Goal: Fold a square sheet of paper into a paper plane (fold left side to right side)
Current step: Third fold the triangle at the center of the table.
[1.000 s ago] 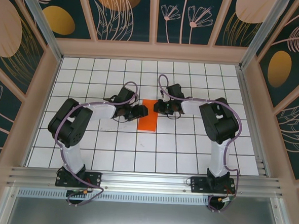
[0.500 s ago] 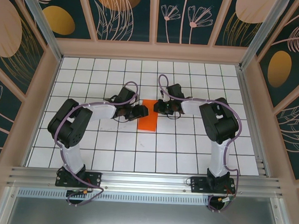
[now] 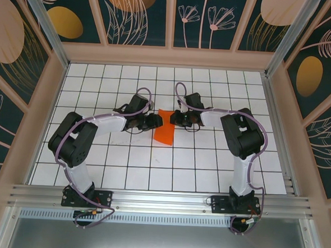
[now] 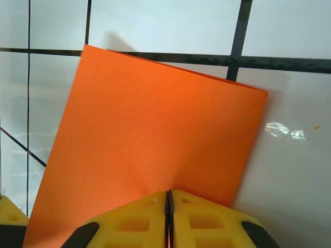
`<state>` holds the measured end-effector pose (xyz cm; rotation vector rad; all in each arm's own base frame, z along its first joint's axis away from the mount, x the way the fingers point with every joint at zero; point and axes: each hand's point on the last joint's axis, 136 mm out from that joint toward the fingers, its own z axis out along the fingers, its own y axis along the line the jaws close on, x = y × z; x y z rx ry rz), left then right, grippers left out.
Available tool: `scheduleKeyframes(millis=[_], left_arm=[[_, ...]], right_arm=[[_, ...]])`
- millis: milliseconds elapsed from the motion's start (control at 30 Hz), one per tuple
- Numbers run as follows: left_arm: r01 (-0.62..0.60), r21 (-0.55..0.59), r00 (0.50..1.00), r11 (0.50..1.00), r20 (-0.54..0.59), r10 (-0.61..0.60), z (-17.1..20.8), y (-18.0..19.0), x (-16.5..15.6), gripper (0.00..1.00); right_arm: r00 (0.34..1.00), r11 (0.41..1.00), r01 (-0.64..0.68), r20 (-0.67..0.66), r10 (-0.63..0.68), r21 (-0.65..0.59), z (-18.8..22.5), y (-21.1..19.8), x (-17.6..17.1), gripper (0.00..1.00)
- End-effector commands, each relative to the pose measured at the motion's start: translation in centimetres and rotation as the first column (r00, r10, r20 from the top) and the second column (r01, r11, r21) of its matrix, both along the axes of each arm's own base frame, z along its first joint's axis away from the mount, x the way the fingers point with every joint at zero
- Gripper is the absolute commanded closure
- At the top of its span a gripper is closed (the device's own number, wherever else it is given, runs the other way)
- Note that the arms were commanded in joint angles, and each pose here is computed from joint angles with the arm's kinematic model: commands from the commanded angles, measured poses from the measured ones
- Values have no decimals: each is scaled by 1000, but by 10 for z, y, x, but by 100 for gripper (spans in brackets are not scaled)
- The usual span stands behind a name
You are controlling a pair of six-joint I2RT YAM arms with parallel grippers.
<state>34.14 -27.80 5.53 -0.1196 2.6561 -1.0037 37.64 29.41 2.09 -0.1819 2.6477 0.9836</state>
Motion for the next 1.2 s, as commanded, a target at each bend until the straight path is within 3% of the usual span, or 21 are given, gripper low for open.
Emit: scheduleKeyframes(millis=[0,267,467,600,733,933,1167], left_arm=[[-5,11,1000,1000,-17,6,-12,3,-7,69],[-25,8,999,1000,-43,25,-23,7,-14,90],[-66,-22,996,998,-55,65,-17,8,-15,94],[-78,-83,995,994,-73,72,-11,2,-19,95],[-89,-122,993,989,-93,78,-6,-2,-21,97],[-86,-126,993,988,-92,75,0,-2,-24,97],[-81,-123,993,989,-100,69,-1,-1,-26,97]], right_arm=[[999,1000,-20,-42,19,-22,-15,-2,-10,86],[999,1000,-27,37,27,-5,9,0,-2,77],[979,999,-6,205,14,-40,47,-15,3,61],[944,999,-13,330,24,-33,75,-28,-15,52],[883,993,-76,456,111,-95,89,-25,-58,40],[768,961,-138,586,257,-241,78,-5,-121,28],[637,886,-115,651,412,-449,64,23,-143,23]])
